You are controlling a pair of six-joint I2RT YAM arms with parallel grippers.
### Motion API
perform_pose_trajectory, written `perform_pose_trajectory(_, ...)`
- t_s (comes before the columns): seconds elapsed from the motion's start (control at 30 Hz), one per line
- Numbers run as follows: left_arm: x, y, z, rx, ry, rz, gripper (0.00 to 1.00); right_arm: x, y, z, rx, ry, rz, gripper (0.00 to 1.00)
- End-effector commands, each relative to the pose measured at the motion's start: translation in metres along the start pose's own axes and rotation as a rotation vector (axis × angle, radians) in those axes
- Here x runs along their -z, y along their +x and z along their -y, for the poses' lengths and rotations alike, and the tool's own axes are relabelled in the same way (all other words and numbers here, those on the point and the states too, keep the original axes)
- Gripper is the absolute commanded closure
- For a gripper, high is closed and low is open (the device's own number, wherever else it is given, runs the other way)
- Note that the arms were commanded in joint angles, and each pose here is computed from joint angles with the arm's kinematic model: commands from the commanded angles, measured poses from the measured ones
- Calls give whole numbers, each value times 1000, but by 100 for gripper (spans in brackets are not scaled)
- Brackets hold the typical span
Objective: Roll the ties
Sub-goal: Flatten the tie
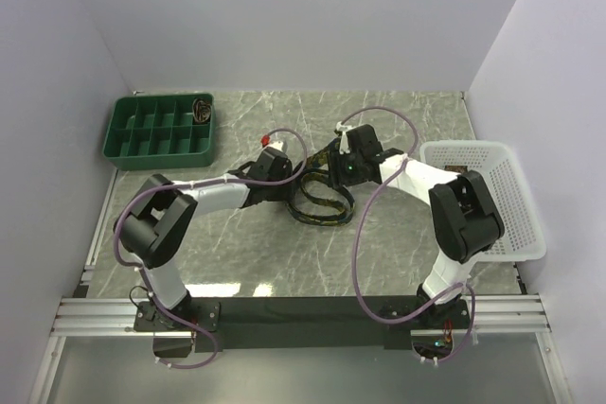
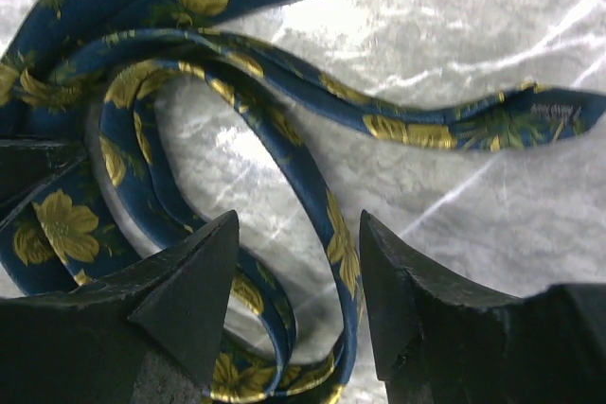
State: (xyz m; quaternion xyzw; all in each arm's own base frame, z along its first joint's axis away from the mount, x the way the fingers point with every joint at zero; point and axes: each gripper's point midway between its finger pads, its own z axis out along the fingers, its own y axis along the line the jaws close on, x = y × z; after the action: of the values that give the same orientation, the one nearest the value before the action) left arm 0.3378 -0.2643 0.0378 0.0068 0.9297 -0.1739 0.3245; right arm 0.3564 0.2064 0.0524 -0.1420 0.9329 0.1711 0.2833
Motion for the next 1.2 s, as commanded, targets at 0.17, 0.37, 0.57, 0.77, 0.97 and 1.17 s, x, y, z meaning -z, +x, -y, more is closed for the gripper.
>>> perform_pose_trajectory(0.17,-14,-25,3,-35,-45,72,84,-11,-19,-1,19,-5,29,48)
perform_pose_trajectory(0.37,-23,-49,5,-32,-45,121,99,-4,-4,8,1,36,19,85)
perform_pose_trajectory(0.57,-36,-84,7,-8,-26,177,99,35,27,17,-124,114,54,99)
perform_pose_trajectory(0.77,-56,-141,15,-39,-14,255,99,71,91,7,-333,75,56,100)
perform_pose_trajectory(0.97,-87,-187,32,-76,42,314,99,95,121,-52,-321,-122,21,90)
perform_pose_trajectory(1.17,-106,-204,45,-87,132,342,78,108,122,-90,-233,-232,-34,46)
